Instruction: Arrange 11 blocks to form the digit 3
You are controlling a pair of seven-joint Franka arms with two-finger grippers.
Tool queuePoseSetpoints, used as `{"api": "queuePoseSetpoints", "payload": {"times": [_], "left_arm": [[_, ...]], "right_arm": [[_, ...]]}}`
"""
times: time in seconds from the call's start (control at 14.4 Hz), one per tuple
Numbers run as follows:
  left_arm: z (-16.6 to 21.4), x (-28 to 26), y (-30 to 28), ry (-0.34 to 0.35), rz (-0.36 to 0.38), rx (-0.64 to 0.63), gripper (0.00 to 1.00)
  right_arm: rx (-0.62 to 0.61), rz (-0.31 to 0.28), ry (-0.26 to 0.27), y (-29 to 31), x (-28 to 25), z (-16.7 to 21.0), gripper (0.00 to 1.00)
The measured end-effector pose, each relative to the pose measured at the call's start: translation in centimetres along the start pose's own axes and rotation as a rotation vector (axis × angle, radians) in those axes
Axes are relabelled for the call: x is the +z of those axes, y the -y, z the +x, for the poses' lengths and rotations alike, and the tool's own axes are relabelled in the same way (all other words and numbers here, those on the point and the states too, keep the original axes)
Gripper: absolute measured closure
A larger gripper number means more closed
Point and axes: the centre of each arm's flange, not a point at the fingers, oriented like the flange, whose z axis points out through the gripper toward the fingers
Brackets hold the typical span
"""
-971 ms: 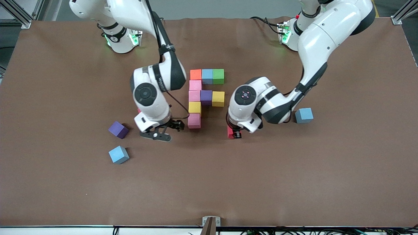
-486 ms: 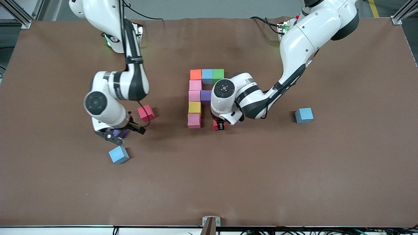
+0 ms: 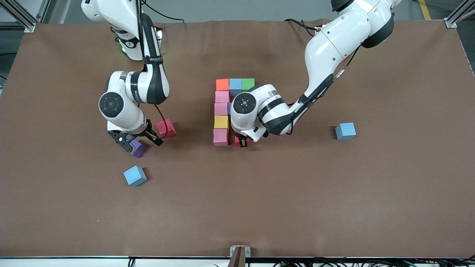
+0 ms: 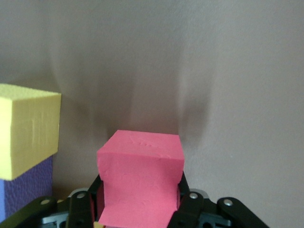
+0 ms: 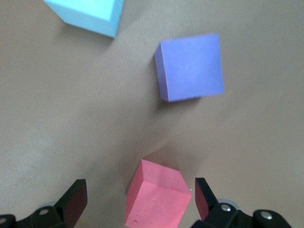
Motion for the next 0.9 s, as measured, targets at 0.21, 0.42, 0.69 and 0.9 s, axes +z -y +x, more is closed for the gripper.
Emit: {"api": "queuePoseSetpoints", "payload": {"times": [0.21,0.42,0.69,0.9], "left_arm": [[-0.9,0.1,0.5,-0.007,-0.015,0.006,0.41],[-1.2,0.1,0.7,0.000,-0.022,0.010,0.41],[-1.9,0.1,1.0,0.027,-0.034,0.019,0.41],[-2.2,0.1,1.3,0.036,-0.039,0.025,0.41]], "right_arm": [[0.027,0.030,-0.012,-0.5,2.0,-2.1,0.00],[0.038,0.024,-0.016,-0.3,2.6,-3.7,0.00],[0.049,0.014,-0.013,-0.3,3.0,-4.6,0.00],[0.065,-0.001,-0.008,-1.1,3.6,-4.4,0.00]]}}
